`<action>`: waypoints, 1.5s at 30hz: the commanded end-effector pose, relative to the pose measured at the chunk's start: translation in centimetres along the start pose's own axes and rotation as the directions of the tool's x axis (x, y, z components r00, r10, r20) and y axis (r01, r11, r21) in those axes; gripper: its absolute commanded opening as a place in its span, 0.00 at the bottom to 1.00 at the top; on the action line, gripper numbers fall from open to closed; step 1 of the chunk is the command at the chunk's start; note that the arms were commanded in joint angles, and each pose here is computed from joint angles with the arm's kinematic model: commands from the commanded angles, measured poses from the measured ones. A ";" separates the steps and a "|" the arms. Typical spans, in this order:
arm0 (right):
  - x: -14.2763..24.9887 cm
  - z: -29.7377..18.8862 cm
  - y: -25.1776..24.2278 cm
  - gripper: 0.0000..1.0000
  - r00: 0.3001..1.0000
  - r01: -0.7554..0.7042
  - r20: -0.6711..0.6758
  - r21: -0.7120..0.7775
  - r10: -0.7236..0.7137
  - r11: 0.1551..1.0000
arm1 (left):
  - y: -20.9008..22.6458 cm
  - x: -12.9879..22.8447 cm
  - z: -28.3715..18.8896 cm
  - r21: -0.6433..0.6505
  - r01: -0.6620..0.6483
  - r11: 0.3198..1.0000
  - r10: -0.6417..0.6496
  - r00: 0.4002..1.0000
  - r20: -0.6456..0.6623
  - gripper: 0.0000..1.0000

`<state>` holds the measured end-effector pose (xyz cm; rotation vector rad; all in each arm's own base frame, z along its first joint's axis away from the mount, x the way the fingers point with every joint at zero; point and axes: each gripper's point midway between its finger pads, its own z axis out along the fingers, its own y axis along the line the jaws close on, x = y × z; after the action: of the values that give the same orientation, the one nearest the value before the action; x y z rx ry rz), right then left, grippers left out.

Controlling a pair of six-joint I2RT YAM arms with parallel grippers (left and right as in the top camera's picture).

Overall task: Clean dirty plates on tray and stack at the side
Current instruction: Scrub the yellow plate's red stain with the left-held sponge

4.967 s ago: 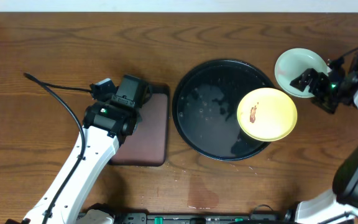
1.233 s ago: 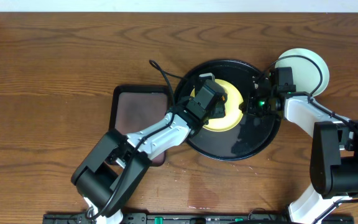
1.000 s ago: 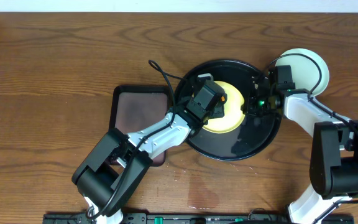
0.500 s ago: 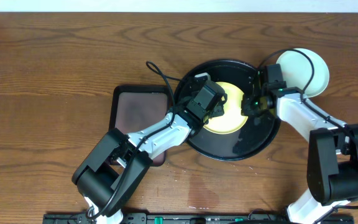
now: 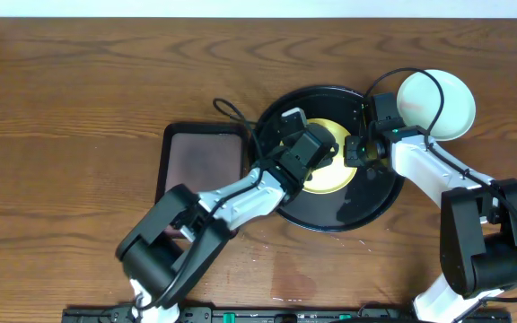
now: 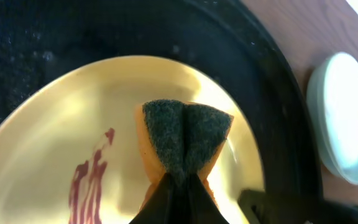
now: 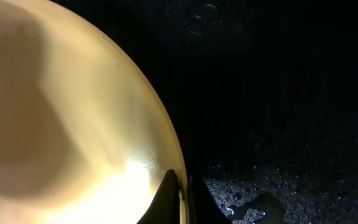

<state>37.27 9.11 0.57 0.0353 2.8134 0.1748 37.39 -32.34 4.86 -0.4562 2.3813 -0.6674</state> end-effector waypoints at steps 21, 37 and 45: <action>0.5 0.4 0.2 0.01 1.000 0.015 -0.017 0.016 -0.015 1.000 | 9.1 -3.0 -0.3 -0.369 -0.110 0.923 0.152 0.985 0.087 0.08; 0.4 0.4 0.3 0.01 1.000 0.015 -0.013 0.015 -0.014 1.000 | 0.5 0.8 -1.0 -0.048 0.016 0.999 -0.016 1.000 -0.008 0.08; 0.4 0.4 0.2 0.01 1.000 0.015 -0.014 0.016 -0.014 1.000 | 2.3 4.9 0.1 -0.126 -0.055 0.990 0.046 0.996 -0.072 0.08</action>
<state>37.30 9.12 0.58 0.0353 2.8126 0.1750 33.59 -33.62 2.55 -0.4013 2.4810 -0.5710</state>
